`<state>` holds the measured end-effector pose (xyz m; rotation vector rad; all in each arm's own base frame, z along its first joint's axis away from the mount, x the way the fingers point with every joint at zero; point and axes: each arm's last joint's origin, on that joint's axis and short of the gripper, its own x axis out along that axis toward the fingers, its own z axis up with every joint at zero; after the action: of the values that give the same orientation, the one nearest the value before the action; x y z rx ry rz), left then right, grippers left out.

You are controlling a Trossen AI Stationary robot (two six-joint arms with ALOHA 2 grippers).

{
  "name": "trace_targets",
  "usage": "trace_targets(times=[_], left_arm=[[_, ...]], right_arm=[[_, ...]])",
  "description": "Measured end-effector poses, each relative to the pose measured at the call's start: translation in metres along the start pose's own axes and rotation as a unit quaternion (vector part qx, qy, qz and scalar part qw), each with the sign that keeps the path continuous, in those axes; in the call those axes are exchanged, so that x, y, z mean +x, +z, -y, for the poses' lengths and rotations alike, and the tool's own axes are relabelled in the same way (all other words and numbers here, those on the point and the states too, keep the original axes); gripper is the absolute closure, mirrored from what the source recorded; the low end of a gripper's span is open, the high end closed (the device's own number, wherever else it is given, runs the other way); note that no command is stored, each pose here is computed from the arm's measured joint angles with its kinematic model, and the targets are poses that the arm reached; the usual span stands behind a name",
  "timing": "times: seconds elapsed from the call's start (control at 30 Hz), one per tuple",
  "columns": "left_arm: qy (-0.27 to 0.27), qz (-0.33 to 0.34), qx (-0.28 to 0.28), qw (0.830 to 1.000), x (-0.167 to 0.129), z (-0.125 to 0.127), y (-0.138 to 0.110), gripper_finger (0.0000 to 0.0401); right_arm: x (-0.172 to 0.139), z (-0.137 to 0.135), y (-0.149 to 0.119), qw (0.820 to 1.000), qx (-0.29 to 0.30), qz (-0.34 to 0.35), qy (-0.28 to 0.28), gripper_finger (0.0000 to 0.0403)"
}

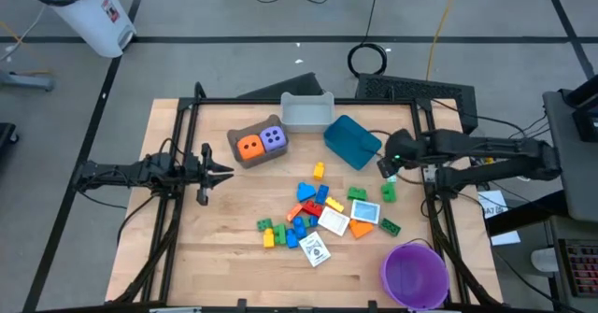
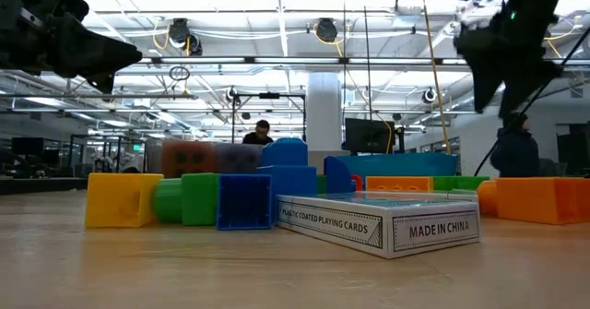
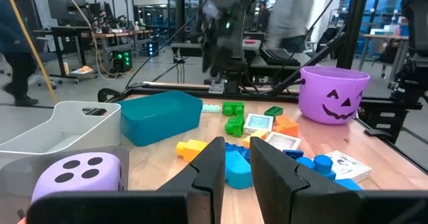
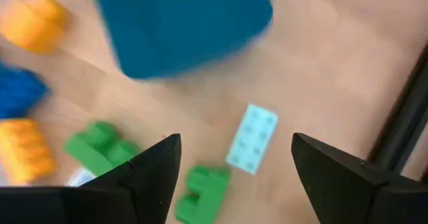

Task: Pick & Place Toys
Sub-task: Put the light blue 8 studs game piece into the blue bin

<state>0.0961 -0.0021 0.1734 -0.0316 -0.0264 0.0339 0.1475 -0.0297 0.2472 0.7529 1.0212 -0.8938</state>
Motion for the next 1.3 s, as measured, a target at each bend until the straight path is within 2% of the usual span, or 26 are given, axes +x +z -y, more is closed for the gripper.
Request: trace_targets(times=[0.2, 0.4, 0.67, 0.97, 1.1, 1.3], left_arm=[[0.0, 0.0, 0.0, 1.0, 0.0, 0.0, 0.0, 0.0325], [0.0, 0.0, 0.0, 1.0, 0.0, 0.0, 0.0, 0.0325], [0.0, 0.0, 0.0, 1.0, 0.0, 0.0, 0.0, 0.0325], [0.0, 0.0, 0.0, 1.0, 0.0, 0.0, 0.0, 0.0325], [0.0, 0.0, 0.0, 1.0, 0.0, 0.0, 0.0, 0.0325], [0.0, 0.0, 0.0, 1.0, 0.0, 0.0, 0.0, 0.0325]], right_arm=[[0.038, 0.006, -0.008, 0.998, 0.016, -0.055, -0.006, 0.0124], [0.06, 0.017, -0.018, 0.997, 0.039, -0.065, -0.026, 0.0124], [0.087, 0.022, -0.03, 0.998, 0.035, -0.046, -0.002, 0.0124], [0.102, 0.031, -0.038, 0.999, 0.027, -0.011, -0.026, 0.0125], [0.106, 0.033, -0.041, 0.999, 0.025, -0.008, -0.027, 0.014], [0.107, 0.034, -0.041, 0.999, 0.025, -0.001, -0.034, 0.019]])
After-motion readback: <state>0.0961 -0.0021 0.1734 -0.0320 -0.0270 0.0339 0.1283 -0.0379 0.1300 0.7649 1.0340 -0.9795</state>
